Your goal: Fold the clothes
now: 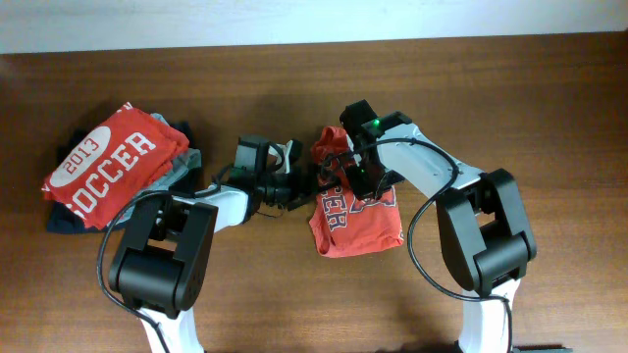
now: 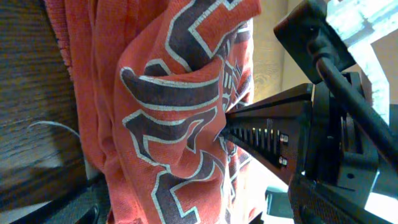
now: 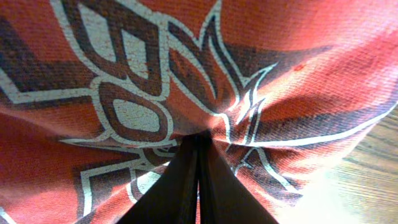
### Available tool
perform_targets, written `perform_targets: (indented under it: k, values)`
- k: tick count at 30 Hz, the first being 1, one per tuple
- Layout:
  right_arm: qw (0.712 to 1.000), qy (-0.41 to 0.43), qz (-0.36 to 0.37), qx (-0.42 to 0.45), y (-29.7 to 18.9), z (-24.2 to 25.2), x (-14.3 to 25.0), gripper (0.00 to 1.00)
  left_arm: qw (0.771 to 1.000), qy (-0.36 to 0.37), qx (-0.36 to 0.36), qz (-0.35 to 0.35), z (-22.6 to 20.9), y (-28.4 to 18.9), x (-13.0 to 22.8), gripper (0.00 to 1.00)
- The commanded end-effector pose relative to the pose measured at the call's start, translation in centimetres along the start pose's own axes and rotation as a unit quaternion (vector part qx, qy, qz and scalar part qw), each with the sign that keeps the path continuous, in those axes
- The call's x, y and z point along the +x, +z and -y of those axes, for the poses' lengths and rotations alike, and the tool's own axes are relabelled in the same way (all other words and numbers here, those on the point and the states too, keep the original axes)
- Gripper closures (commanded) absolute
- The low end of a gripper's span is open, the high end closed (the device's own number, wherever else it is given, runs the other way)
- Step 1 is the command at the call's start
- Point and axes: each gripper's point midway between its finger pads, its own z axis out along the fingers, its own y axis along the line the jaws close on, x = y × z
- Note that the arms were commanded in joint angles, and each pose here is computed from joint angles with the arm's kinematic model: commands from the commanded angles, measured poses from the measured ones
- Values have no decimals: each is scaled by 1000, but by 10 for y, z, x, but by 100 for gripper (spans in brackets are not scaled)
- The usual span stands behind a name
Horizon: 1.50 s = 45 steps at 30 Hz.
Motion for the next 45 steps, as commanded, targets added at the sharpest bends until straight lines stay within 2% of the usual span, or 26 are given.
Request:
perform_targets:
  k: [1,5,10,16,22,25,31,37,45]
  values:
    - [998,15,-67,3,28,-7,35,96,994,-75,-74,-21,-59,13,31,8]
    - [999,30,-12,-2,-7,3,20,96,994,-75,-73,-22,-58,13,31,8]
    - [993,83,82,-14,-76,29,6,96,994,-75,-73,-22,-58,14,31,8]
    - [981,146,124,-44,-116,63,12,92,994,-72,-73,-22,-58,14,31,8]
    - [970,219,79,-75,-90,89,20,92,995,-72,-66,-27,-55,14,33,8]
    - [965,233,33,-114,-65,84,25,95,995,-72,-67,-26,-56,14,33,8]
    - [967,182,4,-180,-41,56,20,95,995,-68,-69,-25,-57,14,32,7]
    - [962,177,-26,-206,-19,40,19,96,995,-68,-69,-25,-57,14,32,7]
    - [963,174,-24,-206,-9,41,15,96,995,-65,-69,-25,-56,14,32,7]
